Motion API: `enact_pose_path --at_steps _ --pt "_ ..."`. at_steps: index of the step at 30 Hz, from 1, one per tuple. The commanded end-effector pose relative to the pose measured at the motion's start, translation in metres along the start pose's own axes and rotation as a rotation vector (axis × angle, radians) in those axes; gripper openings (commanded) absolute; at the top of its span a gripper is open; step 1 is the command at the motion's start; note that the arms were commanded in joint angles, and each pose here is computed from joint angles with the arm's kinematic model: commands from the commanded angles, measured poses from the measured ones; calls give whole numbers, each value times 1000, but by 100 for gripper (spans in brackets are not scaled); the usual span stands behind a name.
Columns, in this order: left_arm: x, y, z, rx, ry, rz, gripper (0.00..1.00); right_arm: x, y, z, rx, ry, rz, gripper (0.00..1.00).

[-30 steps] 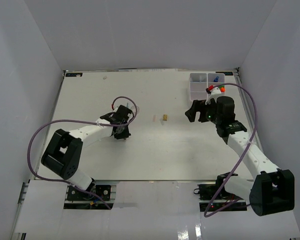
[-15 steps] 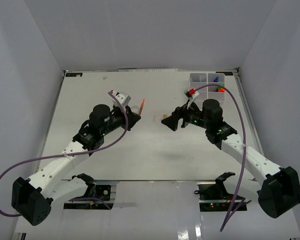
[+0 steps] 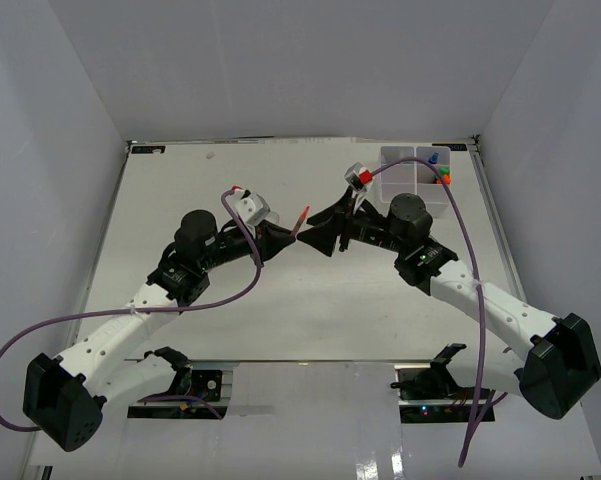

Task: Sort the stationery into containers
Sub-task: Pick up the pen cap from the center of the board.

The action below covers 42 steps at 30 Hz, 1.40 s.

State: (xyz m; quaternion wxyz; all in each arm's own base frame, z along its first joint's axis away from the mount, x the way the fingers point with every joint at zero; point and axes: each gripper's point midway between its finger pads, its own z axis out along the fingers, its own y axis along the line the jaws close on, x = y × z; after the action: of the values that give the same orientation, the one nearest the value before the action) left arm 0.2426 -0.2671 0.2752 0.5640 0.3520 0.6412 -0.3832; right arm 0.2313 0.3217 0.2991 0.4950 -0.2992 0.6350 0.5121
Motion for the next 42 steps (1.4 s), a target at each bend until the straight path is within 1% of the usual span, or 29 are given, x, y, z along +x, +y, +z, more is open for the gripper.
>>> enact_pose_path --at_steps 1,6,8,11,14,15,17,18,19,20,21,22,23,25,26,28,30,34,42 --pt "-6 -13 -2 68 -31 42 0 -34 17 9 -59 -86 -58 63" --pt "-2 -14 0 85 -23 43 0 -37 19 15 -65 -89 -58 52" --pt "-3 -16 0 95 -24 44 0 -37 17 16 -58 -92 -59 51" --pt "-2 -16 0 97 -24 46 0 -34 16 18 -58 -87 -54 46" --pt "-2 -17 0 100 -24 46 0 -31 15 19 -55 -88 -52 37" --pt "-2 -17 0 102 -24 44 0 -30 16 19 -55 -89 -51 31" --pt "-1 -17 0 105 -22 39 0 -30 16 19 -55 -89 -51 24" --pt "-1 -18 0 105 -23 40 0 -29 16 18 -55 -87 -49 17" --pt "-2 -18 0 103 -27 36 0 -29 15 18 -53 -88 -51 15" --pt "-3 -18 0 104 -28 35 4 -29 16 18 -55 -88 -50 13" --pt "-3 -18 0 107 -29 33 11 -28 17 17 -57 -88 -47 8" --pt "-4 -18 1 108 -29 33 17 -28 17 17 -61 -89 -46 8" --pt "-1 -18 2 112 -22 27 28 -28 17 16 -63 -91 -44 8" --pt "-2 -20 3 126 -16 21 40 -27 20 16 -77 -87 -36 8" --pt "-1 -20 5 130 -10 13 52 -27 20 17 -78 -88 -34 8" --pt "-2 -22 6 150 -8 11 57 -24 23 16 -94 -85 -20 8" --pt "-1 -22 9 156 -1 4 60 -24 25 17 -109 -85 -14 8" --pt "-8 -23 12 175 -7 6 59 -20 29 20 -129 -70 -5 8" --pt "-14 -24 17 191 -16 9 48 -13 32 23 -146 -52 5 8"
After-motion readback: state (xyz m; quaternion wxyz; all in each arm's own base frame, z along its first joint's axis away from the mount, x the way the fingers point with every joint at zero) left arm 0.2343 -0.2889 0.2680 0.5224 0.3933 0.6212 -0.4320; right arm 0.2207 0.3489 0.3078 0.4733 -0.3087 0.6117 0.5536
